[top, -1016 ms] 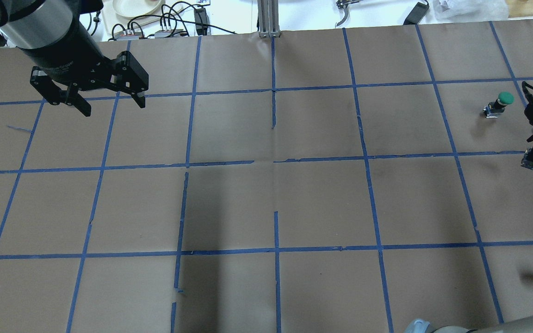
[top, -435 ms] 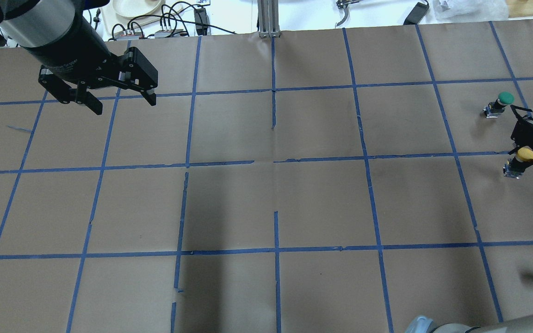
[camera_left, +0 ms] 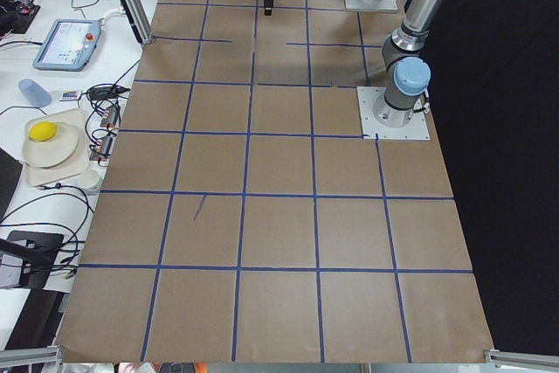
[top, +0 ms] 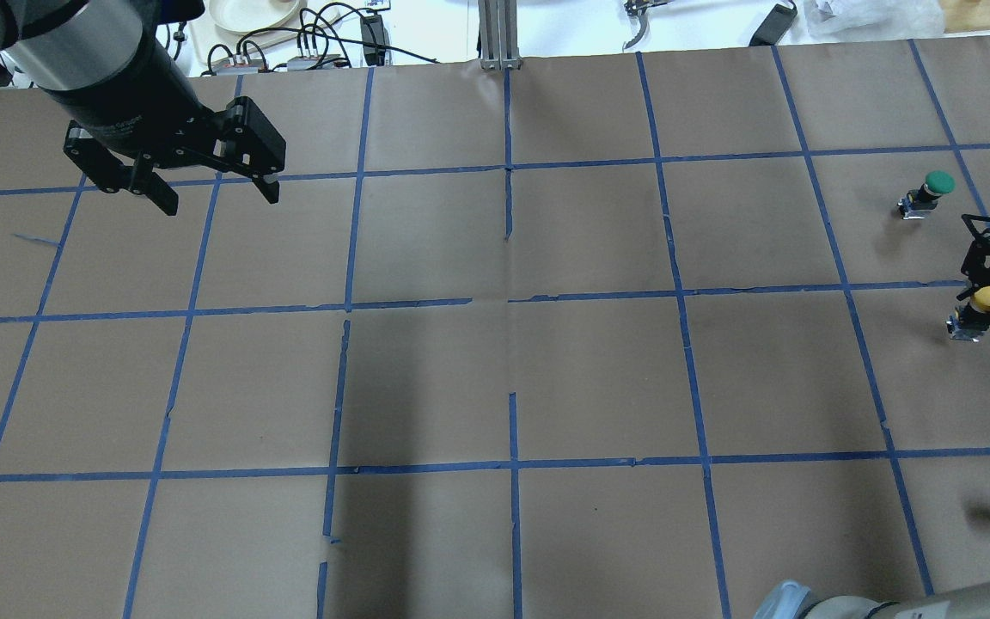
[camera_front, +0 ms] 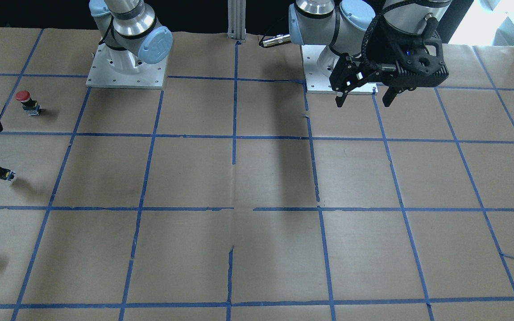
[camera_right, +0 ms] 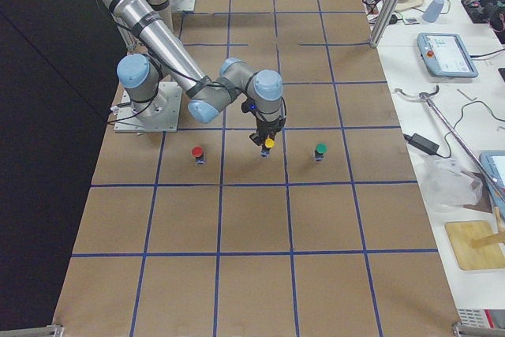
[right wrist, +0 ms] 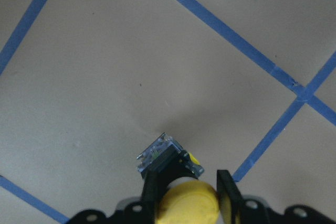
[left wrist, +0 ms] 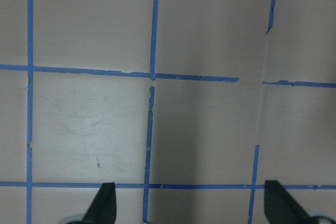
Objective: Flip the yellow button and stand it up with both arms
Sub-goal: 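Lower the button upright onto the table with the right gripper and release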
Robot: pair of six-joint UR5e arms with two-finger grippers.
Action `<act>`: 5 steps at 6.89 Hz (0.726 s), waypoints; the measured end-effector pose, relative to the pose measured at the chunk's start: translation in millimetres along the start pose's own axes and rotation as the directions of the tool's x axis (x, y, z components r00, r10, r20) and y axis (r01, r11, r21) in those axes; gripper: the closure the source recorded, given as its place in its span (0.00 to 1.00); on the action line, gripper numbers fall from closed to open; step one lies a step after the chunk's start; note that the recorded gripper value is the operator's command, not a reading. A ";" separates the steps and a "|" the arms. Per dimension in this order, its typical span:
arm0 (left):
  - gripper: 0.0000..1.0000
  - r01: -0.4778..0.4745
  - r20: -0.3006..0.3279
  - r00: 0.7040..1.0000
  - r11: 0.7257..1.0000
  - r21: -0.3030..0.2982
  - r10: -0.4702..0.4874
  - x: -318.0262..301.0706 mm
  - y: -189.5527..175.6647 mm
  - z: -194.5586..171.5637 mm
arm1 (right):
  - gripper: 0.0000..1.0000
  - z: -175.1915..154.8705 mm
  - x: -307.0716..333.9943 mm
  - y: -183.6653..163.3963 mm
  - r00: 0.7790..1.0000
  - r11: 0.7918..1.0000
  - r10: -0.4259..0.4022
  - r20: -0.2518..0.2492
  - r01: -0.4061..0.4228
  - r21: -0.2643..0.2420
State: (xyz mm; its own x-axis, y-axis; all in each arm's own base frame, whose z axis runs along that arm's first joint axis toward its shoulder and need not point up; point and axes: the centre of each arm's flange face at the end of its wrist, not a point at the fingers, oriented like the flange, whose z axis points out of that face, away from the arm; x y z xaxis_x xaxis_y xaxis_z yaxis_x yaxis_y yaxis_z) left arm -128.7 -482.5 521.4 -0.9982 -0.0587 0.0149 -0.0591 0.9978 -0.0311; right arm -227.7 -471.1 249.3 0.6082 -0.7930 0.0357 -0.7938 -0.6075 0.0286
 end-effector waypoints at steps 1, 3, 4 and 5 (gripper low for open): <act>0.00 -0.025 0.013 1.000 1.000 -0.002 0.025 1.4 -1.0 1.7 | 0.02 3.9 -6.3 0.4 1.000 1.000 0.002 -0.003 -0.001 0.010; 0.00 -0.083 0.018 0.996 0.997 0.002 0.083 3.2 -1.9 1.4 | 0.00 10.1 -10.2 -1.0 1.000 0.999 0.020 -0.005 -0.020 0.025; 0.00 -0.092 0.019 0.996 0.996 0.003 0.092 3.3 -1.9 1.0 | 0.01 8.7 -9.2 -0.8 1.000 0.999 0.027 -0.009 -0.027 0.023; 0.00 -0.095 0.017 0.995 0.995 0.004 0.095 3.6 -2.0 0.7 | 0.01 1.4 -6.4 1.7 0.998 0.998 0.057 -0.014 -0.057 0.011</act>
State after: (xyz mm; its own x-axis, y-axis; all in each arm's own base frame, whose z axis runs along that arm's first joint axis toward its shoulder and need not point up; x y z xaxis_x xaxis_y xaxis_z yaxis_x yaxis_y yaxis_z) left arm -132.1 -484.7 520.8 -0.9993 0.0356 -0.0055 0.0358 0.9987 -0.0363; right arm -232.9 -467.1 247.7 0.5617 -0.8257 0.0515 -0.8272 -0.5617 0.0158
